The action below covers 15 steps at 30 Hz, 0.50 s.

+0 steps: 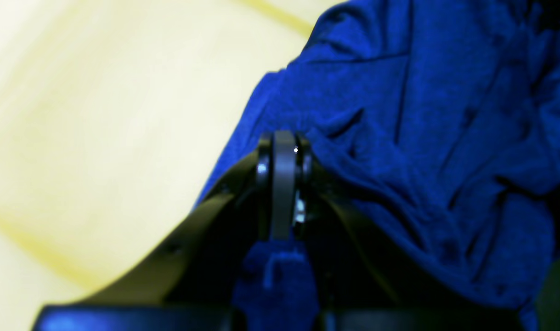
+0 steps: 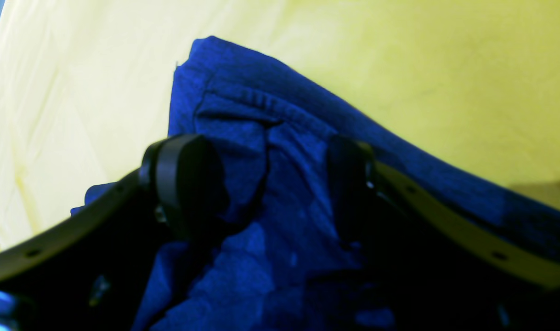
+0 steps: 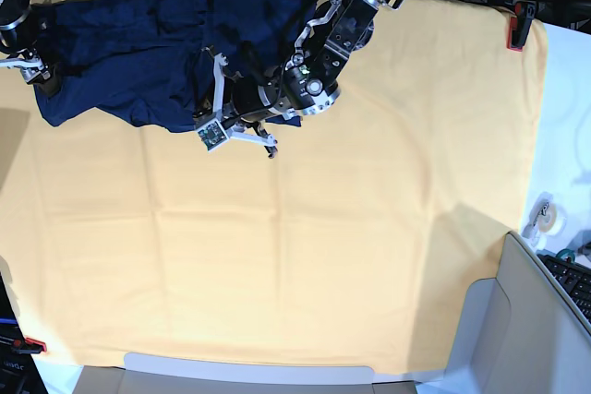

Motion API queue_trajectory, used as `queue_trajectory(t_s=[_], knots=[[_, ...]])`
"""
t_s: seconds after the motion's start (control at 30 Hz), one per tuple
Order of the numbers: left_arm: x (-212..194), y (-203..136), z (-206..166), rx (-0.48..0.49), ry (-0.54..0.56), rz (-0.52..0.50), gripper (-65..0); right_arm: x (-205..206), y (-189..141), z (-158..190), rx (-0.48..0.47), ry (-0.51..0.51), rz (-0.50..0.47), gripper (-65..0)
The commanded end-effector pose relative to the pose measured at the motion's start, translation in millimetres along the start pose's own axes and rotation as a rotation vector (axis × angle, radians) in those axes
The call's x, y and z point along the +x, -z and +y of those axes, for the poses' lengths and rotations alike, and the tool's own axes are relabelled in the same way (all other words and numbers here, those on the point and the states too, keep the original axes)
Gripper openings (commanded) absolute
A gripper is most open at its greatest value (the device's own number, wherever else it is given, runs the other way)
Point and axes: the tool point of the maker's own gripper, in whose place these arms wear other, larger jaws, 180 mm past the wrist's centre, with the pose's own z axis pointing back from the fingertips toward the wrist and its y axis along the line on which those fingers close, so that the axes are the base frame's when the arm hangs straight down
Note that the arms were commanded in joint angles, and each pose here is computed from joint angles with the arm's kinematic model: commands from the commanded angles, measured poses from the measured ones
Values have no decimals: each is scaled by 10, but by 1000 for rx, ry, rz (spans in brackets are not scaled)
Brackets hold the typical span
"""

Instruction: Fold the T-shirt properly

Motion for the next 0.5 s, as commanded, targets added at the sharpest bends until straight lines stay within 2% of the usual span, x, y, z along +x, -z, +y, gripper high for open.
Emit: queue_trajectory(t_s=[0.0,0.07,0.13,0.23,0.37,0.47], knots=[[314,-99,51,20,-3,-104,-642,127,-15,63,12,-25,-18,-248],[448,-234,123,53,-4,-154,-616,221,-4,111,22,-37,-35,-248],[520,-377,174,86,-9,-191,-557,366,-33,173,27,-88,-47,-248],[448,-500,194,107,-6,-189,-475,612,-104,320,44,-165,-84,-247],[295,-537,198,111,-7,-157,-463,901,-211,495,60,-282,-119,-244],[162,-551,164,107,-18,-129,-463,1011,-271,640,115,-445,-109,-235]])
